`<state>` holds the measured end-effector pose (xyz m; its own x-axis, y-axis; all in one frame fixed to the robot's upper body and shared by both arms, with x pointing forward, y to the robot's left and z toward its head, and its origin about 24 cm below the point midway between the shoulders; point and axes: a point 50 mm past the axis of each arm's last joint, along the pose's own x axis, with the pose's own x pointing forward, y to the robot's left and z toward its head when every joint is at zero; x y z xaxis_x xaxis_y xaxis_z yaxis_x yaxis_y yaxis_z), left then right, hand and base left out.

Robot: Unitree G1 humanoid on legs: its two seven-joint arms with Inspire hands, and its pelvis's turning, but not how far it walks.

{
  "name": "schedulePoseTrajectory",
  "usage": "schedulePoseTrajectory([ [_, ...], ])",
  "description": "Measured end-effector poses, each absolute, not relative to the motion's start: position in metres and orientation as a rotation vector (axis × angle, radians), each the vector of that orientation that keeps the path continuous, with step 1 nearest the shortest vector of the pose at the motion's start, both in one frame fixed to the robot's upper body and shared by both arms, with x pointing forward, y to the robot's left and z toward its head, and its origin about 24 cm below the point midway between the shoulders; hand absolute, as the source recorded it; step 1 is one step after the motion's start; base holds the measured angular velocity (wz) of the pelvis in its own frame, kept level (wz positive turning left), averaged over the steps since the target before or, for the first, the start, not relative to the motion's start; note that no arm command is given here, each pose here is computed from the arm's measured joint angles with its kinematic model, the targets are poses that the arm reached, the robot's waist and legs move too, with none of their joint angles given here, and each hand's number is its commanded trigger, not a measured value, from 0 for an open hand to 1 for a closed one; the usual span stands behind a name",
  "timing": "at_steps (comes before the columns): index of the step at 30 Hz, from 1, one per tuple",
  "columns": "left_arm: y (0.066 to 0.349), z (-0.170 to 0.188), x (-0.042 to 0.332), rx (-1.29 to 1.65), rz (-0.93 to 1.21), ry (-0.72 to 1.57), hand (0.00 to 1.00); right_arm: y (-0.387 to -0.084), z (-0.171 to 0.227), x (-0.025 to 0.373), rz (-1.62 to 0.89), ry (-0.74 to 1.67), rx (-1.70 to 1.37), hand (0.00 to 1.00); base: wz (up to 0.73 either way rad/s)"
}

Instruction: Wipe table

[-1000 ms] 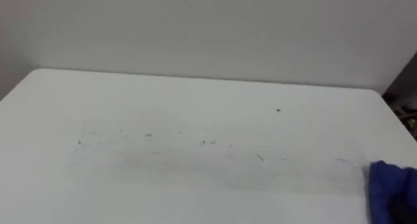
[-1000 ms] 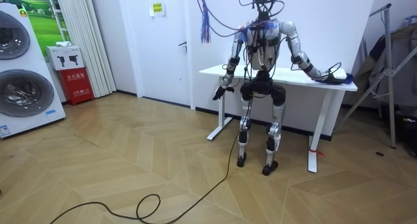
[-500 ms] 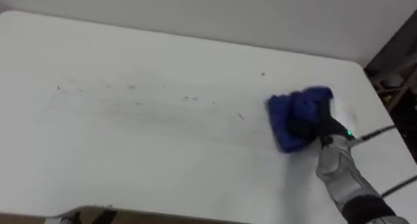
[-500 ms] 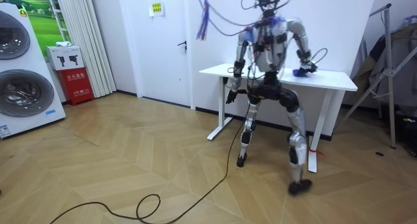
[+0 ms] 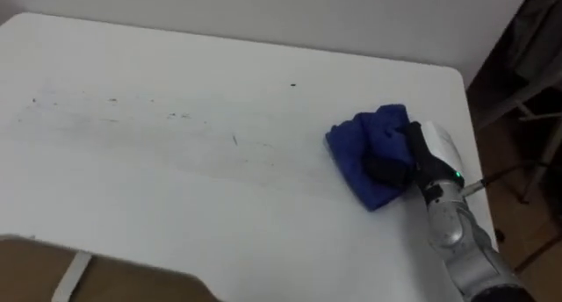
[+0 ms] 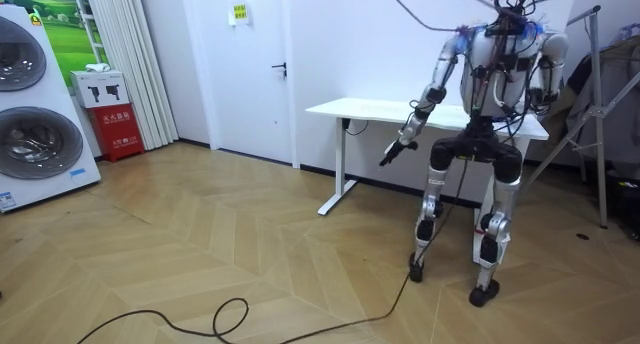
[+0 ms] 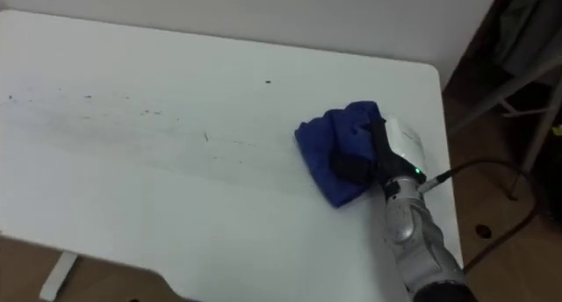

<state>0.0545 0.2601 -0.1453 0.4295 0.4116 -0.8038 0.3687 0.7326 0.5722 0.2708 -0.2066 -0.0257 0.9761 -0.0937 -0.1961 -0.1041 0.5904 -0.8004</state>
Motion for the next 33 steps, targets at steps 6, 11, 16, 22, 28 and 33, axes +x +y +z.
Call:
schedulePoseTrajectory([
  [6,0.261,-0.138,0.065,0.815,0.107,1.089,0.00,-0.207,-0.033,0.255,0.015,0.226,-0.940,1.00,-0.33],
  [11,0.259,-0.132,0.079,0.818,0.116,1.019,0.00,-0.207,-0.038,0.249,0.024,0.245,-0.939,1.00,0.05],
  [16,0.262,-0.135,0.067,0.822,0.112,1.064,0.00,-0.207,-0.037,0.250,0.033,0.242,-0.942,0.00,-0.03],
  [22,0.262,-0.137,0.054,0.825,0.105,1.096,0.00,-0.210,-0.035,0.250,0.056,0.258,-1.044,0.00,-0.02],
  [28,0.259,-0.137,0.050,0.855,0.091,1.090,0.00,-0.207,-0.034,0.247,0.091,0.249,-1.088,0.00,0.00],
  [33,0.256,-0.137,0.060,0.858,0.077,1.058,0.00,-0.202,-0.031,0.234,0.081,0.199,-1.080,0.00,-0.02],
])
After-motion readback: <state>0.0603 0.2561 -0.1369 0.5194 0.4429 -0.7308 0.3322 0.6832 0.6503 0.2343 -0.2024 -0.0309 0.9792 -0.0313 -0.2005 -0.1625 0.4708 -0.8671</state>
